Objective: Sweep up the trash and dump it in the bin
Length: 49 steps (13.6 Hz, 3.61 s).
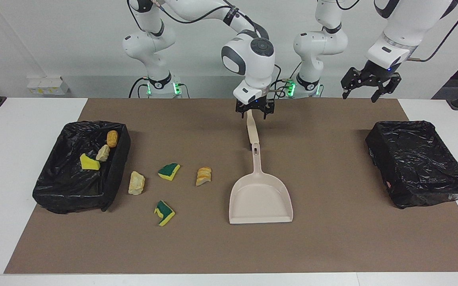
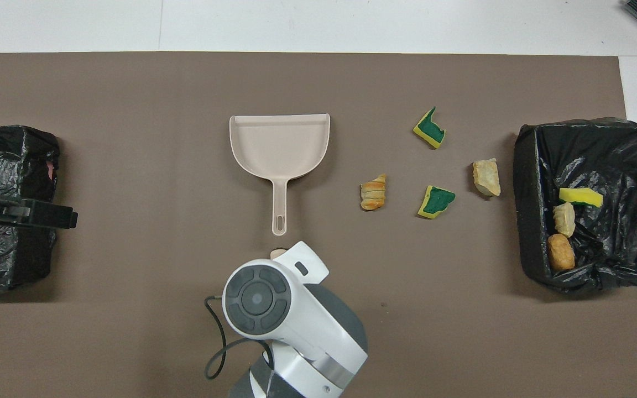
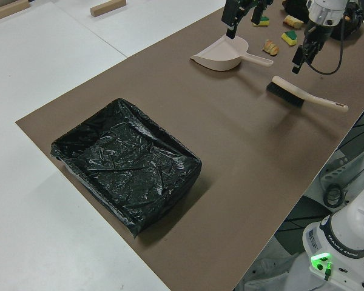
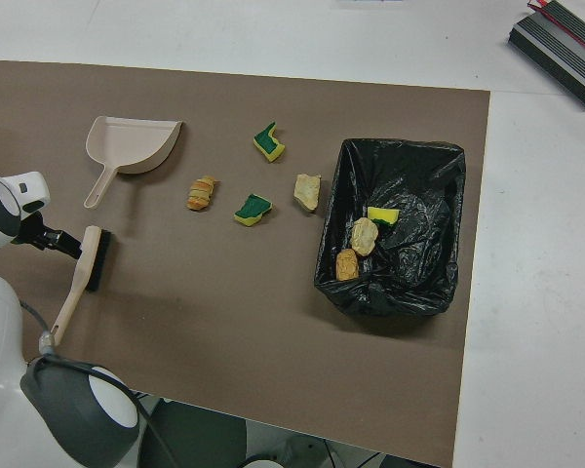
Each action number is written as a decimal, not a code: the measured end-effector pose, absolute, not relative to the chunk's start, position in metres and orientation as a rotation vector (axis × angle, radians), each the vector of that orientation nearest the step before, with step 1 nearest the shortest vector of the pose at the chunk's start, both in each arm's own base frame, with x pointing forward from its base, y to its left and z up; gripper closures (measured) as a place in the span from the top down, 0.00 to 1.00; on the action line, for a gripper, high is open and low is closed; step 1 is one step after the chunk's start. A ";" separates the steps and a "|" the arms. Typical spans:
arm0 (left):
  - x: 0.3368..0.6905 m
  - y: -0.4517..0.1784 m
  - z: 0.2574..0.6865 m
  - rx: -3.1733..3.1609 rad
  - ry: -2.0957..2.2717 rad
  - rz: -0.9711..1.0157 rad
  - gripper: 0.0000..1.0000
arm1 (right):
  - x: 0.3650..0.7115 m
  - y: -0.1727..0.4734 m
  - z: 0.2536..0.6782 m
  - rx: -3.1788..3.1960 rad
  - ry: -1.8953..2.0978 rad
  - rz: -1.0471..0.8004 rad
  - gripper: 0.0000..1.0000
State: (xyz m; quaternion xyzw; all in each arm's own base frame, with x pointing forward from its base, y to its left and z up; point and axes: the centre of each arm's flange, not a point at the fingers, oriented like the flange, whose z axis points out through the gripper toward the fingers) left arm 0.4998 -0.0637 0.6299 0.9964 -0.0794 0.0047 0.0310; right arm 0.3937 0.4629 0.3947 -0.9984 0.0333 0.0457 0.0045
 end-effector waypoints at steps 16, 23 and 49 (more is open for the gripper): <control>0.499 -0.064 0.629 3.070 -0.246 0.002 1.00 | 0.295 0.459 0.344 -3.161 0.022 0.250 0.66; 0.499 -0.064 0.629 3.070 -0.245 0.002 1.00 | 0.295 0.460 0.344 -3.157 0.022 0.245 0.26; 0.529 -0.360 0.374 3.025 -0.203 0.028 1.00 | 0.454 0.106 0.392 -3.360 0.650 0.248 0.26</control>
